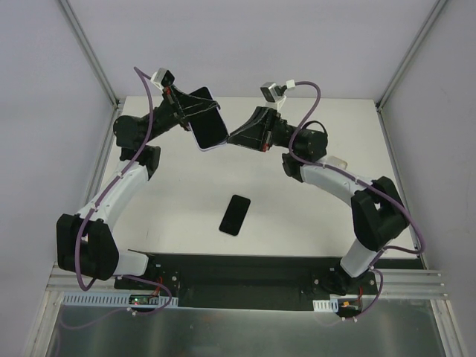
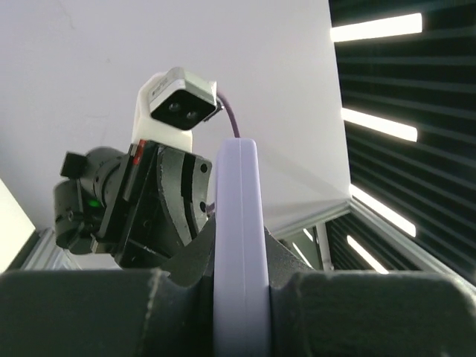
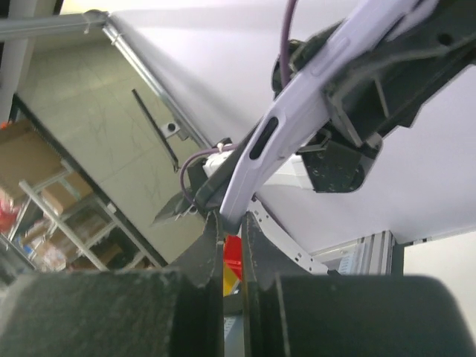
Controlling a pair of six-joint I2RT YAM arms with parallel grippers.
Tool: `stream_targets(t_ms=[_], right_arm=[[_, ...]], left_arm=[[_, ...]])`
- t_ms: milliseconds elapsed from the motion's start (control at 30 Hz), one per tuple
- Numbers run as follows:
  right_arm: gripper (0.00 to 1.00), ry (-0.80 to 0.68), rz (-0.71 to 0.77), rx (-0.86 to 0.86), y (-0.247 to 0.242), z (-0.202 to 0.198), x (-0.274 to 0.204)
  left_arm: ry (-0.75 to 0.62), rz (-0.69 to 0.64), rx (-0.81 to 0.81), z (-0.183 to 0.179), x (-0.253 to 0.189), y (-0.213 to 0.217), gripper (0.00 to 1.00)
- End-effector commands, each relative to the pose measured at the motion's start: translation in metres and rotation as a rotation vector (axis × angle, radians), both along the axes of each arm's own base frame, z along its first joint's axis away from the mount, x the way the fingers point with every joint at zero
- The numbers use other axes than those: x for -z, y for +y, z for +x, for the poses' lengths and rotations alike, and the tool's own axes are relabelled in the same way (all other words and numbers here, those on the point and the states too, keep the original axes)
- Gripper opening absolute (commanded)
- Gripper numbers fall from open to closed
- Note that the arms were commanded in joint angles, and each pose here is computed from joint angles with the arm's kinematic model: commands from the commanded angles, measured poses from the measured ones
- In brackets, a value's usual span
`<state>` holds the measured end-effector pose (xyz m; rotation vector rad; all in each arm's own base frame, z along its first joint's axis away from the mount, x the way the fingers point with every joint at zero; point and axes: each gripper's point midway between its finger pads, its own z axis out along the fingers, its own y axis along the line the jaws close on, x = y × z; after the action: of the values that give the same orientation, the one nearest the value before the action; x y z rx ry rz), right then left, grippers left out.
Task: Take the phone out of the phone case
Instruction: Remove the phone case from the phone.
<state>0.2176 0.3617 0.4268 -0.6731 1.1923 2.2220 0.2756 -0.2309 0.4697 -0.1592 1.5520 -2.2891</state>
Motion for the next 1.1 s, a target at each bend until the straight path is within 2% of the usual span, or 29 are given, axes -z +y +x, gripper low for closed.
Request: stream_targets(t_ms=[0,33,67,100,233,367,500,633,700,800,1067], right_arm=[[0.01,0.381,-0.272,0.259,0.039,0.075,0.106],[0.01,0.375,-0.292,0.286,0.037,0.073,0.102],[0.01,0.449,-0.385,0.32,0.039,0.078,0.121],[0.01,0.424,-0.422,0.339,0.041,0.075,0.126],[0.01,0.434,-0.488,0.375,0.04,0.073,0.121],[0.01,0.465,-0.611,0.417,0.038,0.074,0.139],[0.01,0.507,-0.665,0.464,0.034,0.078,0.155],[0.22,0.524,-0.672,0.454,0.04,0.081,0.158],[0.29,0.537,-0.661,0.438,0.046,0.082,0.156],[0.36,0.555,-0.625,0.416,0.054,0.082,0.152],[0.44,0.535,-0.535,0.34,0.077,0.081,0.131]], left_arm=[[-0.156,-0.035,0.148,-0.074,-0.039,-0.018,0.0],[-0.163,-0.02,0.145,-0.074,-0.037,-0.019,0.0],[-0.169,-0.008,0.141,-0.074,-0.036,-0.02,0.0],[-0.174,0.014,0.148,-0.075,-0.033,-0.022,0.0],[-0.2,0.079,0.138,-0.072,-0.021,-0.028,0.0],[-0.215,0.107,0.149,-0.073,-0.014,-0.032,0.0],[-0.218,0.141,0.156,-0.073,-0.004,-0.035,0.0],[-0.228,0.163,0.157,-0.072,0.004,-0.04,0.0],[-0.22,0.167,0.165,-0.071,0.009,-0.043,0.0],[-0.21,0.172,0.168,-0.071,0.016,-0.045,0.0],[-0.192,0.181,0.173,-0.068,0.03,-0.05,0.0]])
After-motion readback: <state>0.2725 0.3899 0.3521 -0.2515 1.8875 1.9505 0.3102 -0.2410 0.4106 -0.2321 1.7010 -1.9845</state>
